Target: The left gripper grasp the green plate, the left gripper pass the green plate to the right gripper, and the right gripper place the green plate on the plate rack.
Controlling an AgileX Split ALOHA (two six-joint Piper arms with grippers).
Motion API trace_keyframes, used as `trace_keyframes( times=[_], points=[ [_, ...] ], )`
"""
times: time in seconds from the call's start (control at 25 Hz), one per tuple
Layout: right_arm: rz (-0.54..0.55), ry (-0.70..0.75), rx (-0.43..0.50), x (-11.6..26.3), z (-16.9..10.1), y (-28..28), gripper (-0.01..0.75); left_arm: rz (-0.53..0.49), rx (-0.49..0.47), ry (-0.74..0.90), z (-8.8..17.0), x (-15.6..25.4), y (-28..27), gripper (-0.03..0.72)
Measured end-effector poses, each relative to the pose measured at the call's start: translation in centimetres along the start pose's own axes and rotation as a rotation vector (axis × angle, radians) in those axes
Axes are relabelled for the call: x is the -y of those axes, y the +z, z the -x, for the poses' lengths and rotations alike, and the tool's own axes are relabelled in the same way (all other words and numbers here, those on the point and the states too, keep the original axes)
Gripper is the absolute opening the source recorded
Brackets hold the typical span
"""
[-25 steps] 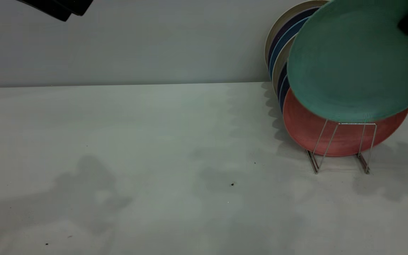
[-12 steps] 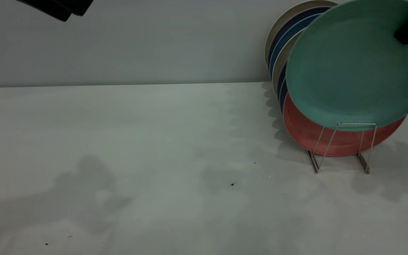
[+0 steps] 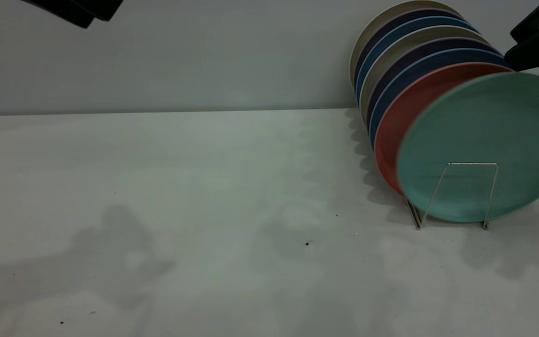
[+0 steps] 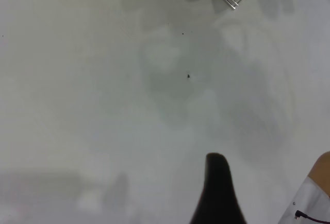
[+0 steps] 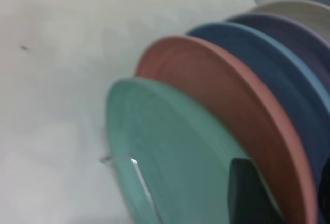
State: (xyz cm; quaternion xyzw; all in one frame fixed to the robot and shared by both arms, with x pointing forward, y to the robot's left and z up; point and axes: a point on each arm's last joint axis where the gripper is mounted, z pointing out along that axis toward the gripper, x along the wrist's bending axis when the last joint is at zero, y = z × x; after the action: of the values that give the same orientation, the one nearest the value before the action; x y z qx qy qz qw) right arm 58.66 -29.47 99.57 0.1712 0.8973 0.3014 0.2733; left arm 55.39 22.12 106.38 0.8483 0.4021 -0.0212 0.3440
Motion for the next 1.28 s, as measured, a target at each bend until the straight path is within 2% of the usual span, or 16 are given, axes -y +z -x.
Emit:
trace_keyframes(
  times=[0.24,0.4,0.48,0.64,0.76,0.92,1.08,1.2,1.28],
  points=[
    [0.098,0.062,-0.065,-0.9,-0.6,-0.1,0.353,0.0,0.0,0.0,0.0,0.0,0.0,0.58],
    [0.227,0.165,-0.11,-2.7,-0.9,-1.3,0.353,0.0,-0.001,0.001,0.0,0.0,0.0,0.58],
    [0.283,0.282,-0.126,-4.2,-1.0,-3.0,0.353,0.003,-0.015,0.014,0.3,0.0,-0.5,0.58],
    [0.318,0.658,-0.15,-7.3,-1.9,-8.5,0.353,0.015,-0.102,-0.005,2.0,0.2,-3.5,0.58],
    [0.234,0.746,-0.143,-8.4,-3.9,-13.0,0.353,-0.027,-0.188,-0.08,3.6,1.2,-6.2,0.58],
    [0.049,0.792,-0.086,-8.9,-7.8,-18.3,0.353,-0.108,-0.316,-0.217,5.4,3.2,-9.4,0.58],
    [-0.113,0.859,0.068,-8.1,-11.1,-22.4,0.353,-0.099,-0.414,-0.302,6.7,4.4,-11.6,0.58],
    [-0.18,0.934,0.218,-6.9,-13.0,-24.2,0.353,-0.066,-0.46,-0.321,7.4,5.0,-12.7,0.58],
    [-0.225,0.978,0.288,-5.4,-14.6,-24.4,0.353,-0.053,-0.472,-0.324,8.0,5.7,-13.1,0.58]
  ],
)
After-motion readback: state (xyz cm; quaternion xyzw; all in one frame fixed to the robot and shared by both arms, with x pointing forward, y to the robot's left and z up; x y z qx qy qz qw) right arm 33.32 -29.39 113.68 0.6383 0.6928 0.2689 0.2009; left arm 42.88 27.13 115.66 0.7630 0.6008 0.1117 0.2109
